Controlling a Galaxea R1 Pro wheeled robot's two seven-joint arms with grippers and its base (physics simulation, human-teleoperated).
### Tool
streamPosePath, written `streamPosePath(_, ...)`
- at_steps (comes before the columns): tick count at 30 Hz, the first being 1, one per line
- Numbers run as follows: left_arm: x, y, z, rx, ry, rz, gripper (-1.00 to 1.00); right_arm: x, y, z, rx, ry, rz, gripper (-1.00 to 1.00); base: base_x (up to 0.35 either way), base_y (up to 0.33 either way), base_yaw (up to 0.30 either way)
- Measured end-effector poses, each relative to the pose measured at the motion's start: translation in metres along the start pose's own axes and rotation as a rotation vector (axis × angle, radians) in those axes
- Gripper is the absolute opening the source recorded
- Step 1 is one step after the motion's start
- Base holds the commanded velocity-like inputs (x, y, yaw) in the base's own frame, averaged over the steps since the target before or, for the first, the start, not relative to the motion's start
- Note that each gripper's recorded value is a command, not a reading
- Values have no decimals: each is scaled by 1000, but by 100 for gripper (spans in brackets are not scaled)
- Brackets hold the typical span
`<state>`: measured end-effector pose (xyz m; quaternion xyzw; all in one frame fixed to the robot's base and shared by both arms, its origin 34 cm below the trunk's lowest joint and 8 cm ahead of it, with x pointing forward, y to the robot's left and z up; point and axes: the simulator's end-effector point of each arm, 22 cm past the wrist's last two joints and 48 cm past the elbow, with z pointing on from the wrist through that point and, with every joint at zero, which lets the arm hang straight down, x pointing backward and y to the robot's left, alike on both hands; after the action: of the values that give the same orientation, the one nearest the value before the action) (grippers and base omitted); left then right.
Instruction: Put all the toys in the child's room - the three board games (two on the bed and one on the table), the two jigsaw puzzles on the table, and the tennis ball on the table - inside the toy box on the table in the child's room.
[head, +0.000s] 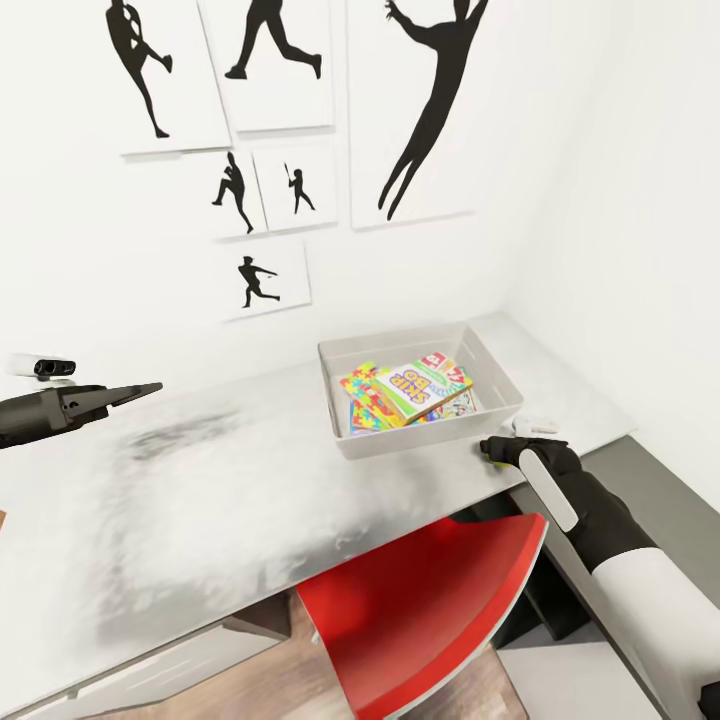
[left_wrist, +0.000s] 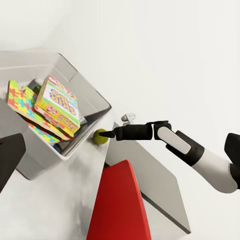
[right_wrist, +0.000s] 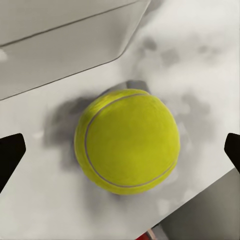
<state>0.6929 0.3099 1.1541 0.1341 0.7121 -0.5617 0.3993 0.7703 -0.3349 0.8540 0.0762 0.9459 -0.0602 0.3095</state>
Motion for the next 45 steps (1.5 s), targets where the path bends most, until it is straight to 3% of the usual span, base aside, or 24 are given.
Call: streamPosePath(45,13,20,4,-10,13,-34,100,20,-6,18,14,36,-8,100,10,0,0)
